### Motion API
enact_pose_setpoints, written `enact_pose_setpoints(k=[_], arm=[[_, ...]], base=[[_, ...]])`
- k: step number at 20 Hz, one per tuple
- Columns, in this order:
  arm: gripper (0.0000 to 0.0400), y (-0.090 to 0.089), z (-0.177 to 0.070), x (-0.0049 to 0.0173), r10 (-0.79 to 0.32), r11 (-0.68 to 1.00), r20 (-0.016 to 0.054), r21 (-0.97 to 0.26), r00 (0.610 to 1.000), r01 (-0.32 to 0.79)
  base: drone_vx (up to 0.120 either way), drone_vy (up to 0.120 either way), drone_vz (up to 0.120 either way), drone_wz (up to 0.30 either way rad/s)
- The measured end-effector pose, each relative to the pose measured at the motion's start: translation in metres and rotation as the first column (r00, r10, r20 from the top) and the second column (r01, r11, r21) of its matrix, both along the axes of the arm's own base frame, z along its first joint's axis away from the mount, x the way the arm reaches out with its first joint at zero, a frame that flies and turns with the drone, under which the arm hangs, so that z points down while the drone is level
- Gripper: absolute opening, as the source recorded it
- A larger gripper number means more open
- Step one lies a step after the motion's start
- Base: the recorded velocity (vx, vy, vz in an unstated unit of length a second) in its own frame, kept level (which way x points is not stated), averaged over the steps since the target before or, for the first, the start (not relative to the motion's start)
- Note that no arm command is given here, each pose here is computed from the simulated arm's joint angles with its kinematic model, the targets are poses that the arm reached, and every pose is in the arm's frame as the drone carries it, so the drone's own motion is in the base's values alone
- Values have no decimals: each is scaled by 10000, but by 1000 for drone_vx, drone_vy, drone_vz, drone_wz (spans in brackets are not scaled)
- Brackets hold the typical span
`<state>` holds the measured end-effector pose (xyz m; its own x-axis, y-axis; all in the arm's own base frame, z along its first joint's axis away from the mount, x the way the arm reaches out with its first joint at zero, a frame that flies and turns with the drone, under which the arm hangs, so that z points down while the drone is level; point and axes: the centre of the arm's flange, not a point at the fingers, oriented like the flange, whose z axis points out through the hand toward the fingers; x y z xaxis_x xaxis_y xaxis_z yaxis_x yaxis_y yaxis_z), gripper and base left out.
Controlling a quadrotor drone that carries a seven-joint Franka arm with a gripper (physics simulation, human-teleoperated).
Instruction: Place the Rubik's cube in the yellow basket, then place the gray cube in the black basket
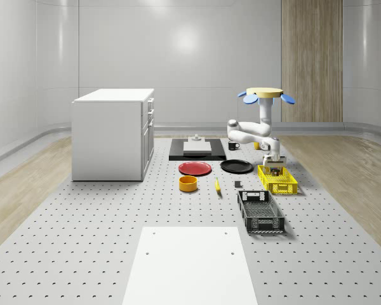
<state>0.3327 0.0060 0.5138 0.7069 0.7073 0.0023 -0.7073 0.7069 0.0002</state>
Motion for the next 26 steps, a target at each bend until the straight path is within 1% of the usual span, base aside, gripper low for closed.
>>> enact_pose_setpoints(k=[4, 6, 8, 11, 15, 21, 26], arm=[[325, 0, 125, 0, 1, 10000, 1, 0, 10000, -1], [354, 0, 160, 0, 1, 10000, 1, 0, 10000, -1], [372, 0, 153, 0, 1, 10000, 1, 0, 10000, -1], [387, 0, 78, 0, 1, 10000, 1, 0, 10000, -1], [395, 0, -78, 0, 1, 10000, 0, 0, 10000, -1], [399, 0, -228, 0, 0, 10000, -1, 0, 10000, 0], [400, 0, -271, 0, 0, 10000, -1, 0, 10000, 0]], base=[[0, 0, 0, 0], [0, 0, 0, 0], [0, 0, 0, 0], [0, 0, 0, 0], [0, 0, 0, 0], [0, 0, 120, 0], [0, 0, 0, 0]])
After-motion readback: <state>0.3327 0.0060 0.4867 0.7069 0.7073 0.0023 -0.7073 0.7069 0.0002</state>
